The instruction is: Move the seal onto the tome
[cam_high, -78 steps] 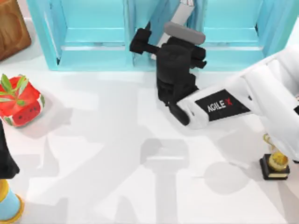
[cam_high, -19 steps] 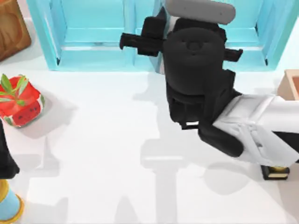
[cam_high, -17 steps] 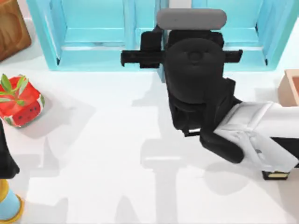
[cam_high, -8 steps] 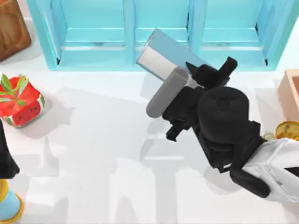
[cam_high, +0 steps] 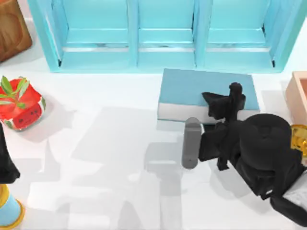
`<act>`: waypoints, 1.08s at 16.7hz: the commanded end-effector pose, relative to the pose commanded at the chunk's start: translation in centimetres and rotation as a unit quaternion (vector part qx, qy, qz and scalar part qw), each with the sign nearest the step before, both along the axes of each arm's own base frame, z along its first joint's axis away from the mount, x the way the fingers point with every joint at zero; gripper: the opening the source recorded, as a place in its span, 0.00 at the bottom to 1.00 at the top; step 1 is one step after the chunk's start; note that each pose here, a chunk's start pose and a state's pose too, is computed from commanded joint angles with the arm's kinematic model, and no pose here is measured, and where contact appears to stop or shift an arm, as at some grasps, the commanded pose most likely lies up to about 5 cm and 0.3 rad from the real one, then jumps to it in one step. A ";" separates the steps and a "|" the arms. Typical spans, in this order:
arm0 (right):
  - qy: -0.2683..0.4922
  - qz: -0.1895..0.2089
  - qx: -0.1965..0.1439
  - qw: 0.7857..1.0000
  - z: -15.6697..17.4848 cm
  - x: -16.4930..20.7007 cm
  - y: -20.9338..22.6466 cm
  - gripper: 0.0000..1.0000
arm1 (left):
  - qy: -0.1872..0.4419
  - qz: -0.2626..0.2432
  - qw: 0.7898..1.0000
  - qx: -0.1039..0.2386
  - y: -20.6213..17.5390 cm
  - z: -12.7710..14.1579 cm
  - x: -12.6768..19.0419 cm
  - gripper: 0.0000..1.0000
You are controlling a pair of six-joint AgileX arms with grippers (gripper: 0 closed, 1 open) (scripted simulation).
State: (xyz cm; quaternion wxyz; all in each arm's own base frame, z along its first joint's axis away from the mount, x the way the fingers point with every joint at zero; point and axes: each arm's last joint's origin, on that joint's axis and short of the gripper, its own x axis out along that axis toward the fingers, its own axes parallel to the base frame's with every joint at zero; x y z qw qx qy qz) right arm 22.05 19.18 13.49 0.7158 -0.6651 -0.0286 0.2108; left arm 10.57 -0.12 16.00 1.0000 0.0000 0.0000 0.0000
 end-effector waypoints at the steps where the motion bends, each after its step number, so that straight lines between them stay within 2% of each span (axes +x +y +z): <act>1: -0.002 0.005 -0.009 1.000 -0.1 -0.1 -0.2 0.00 | 0.000 0.000 1.000 0.000 0.0 0.0 0.0 1.00; 18: 0.001 0.006 -0.013 1.000 -0.5 -0.6 -0.4 0.00 | 0.000 0.000 1.000 0.000 0.0 0.0 0.0 1.00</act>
